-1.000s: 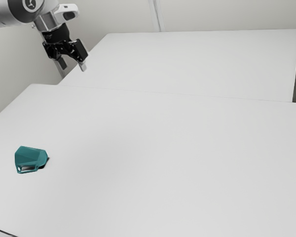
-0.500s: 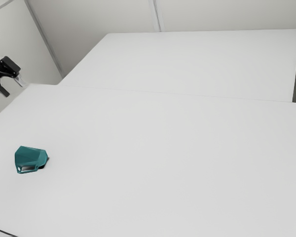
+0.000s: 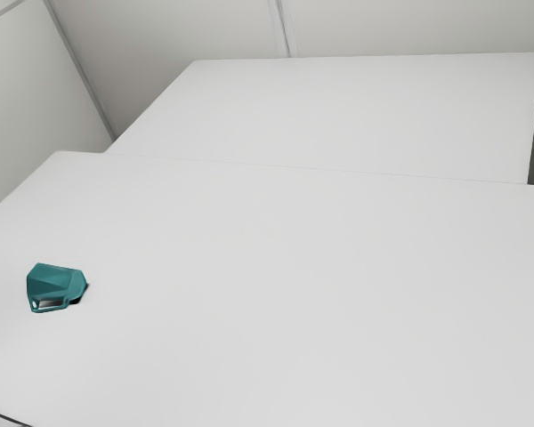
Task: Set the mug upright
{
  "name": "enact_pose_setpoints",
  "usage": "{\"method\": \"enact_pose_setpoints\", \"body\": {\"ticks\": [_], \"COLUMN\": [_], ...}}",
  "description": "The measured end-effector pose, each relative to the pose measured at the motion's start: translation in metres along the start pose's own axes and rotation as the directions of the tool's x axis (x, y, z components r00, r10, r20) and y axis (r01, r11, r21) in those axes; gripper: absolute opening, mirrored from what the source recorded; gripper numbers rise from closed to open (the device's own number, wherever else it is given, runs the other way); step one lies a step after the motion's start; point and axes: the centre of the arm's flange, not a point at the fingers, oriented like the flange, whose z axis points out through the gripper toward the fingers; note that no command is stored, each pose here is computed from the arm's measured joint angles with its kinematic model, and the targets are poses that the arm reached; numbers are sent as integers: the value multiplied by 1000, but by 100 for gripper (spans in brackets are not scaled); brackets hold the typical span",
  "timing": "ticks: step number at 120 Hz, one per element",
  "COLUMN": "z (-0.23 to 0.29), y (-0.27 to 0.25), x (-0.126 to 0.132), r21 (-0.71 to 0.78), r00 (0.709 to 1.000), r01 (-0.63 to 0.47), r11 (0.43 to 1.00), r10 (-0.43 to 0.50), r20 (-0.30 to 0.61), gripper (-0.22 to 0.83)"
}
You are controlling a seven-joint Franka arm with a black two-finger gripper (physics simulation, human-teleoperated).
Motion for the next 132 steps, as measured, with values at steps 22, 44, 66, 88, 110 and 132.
{"method": "enact_pose_setpoints", "body": {"ticks": [22, 44, 66, 88, 110, 132], "z": [16, 42, 70, 88, 112, 125], "y": [-70, -104, -111, -123, -139, -142], "x": [-11, 11, 35, 46, 38, 34], "r21": [-133, -224, -270, -281, -324, -362], "r00": [999, 988, 971, 959, 965, 969], "r01": [-35, -149, -240, -279, -255, -235], "r11": [991, 963, 932, 918, 911, 902], "r10": [31, 138, 227, 253, 219, 185], "r20": [-35, -63, -80, -126, -143, -166], "gripper": [62, 61, 61, 61, 61, 61]}}
